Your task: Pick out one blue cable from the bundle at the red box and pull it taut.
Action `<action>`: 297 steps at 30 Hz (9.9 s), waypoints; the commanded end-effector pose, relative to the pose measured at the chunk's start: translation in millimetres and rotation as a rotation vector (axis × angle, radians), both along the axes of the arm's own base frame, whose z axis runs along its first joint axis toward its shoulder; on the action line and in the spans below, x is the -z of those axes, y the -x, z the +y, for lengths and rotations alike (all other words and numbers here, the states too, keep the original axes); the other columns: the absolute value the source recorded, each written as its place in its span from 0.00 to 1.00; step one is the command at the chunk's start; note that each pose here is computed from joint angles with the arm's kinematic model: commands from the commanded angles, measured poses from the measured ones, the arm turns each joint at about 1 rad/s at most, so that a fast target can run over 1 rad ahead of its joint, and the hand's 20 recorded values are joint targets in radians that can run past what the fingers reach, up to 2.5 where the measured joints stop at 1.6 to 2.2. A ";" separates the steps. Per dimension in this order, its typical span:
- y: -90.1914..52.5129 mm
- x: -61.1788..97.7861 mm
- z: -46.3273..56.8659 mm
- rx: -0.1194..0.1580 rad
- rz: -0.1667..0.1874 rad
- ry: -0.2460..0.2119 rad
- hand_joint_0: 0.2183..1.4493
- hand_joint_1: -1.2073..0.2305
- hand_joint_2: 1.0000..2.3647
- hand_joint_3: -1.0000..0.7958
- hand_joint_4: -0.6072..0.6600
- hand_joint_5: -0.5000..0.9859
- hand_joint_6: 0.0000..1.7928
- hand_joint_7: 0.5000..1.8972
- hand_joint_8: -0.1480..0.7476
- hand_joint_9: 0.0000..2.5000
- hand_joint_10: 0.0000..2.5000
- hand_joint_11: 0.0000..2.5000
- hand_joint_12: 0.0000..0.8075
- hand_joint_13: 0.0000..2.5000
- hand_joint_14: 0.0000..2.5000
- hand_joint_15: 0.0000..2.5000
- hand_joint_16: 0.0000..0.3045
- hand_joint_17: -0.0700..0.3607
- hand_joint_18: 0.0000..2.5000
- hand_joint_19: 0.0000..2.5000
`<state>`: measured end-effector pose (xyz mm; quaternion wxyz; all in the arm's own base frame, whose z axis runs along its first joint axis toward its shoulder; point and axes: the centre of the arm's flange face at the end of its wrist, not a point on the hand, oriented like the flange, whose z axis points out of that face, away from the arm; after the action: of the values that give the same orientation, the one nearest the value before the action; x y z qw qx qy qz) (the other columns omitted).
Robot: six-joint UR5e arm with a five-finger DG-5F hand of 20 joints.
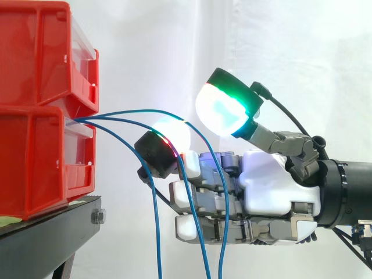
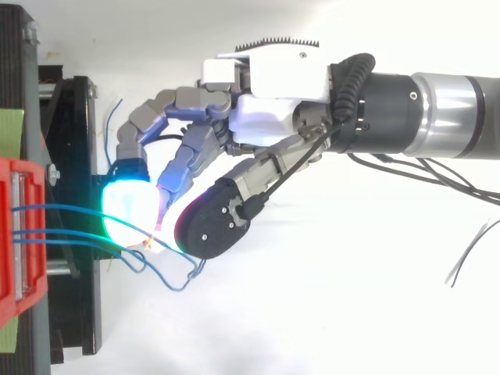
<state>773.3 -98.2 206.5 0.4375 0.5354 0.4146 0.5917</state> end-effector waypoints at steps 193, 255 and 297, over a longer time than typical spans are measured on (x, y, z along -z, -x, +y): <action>16.8 -26.1 -27.2 0.046 0.033 0.168 0.31 0.43 0.00 0.32 0.56 0.16 0.45 0.23 0.38 0.54 0.01 0.69 0.14 0.30 0.01 0.17 0.02 0.19 0.16 0.20; 18.6 -24.9 -33.0 0.098 0.043 0.251 0.31 0.47 0.01 0.37 0.48 0.21 0.50 0.32 0.40 0.53 0.00 0.63 0.12 0.28 0.01 0.17 0.01 0.19 0.13 0.21; 48.2 -62.2 -21.9 0.047 0.193 0.370 0.35 0.36 0.01 0.43 0.43 0.21 0.51 0.33 0.42 0.50 0.01 0.58 0.13 0.27 0.01 0.18 0.01 0.18 0.14 0.20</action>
<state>729.5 -120.5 258.9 0.5013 0.5097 0.5396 0.4446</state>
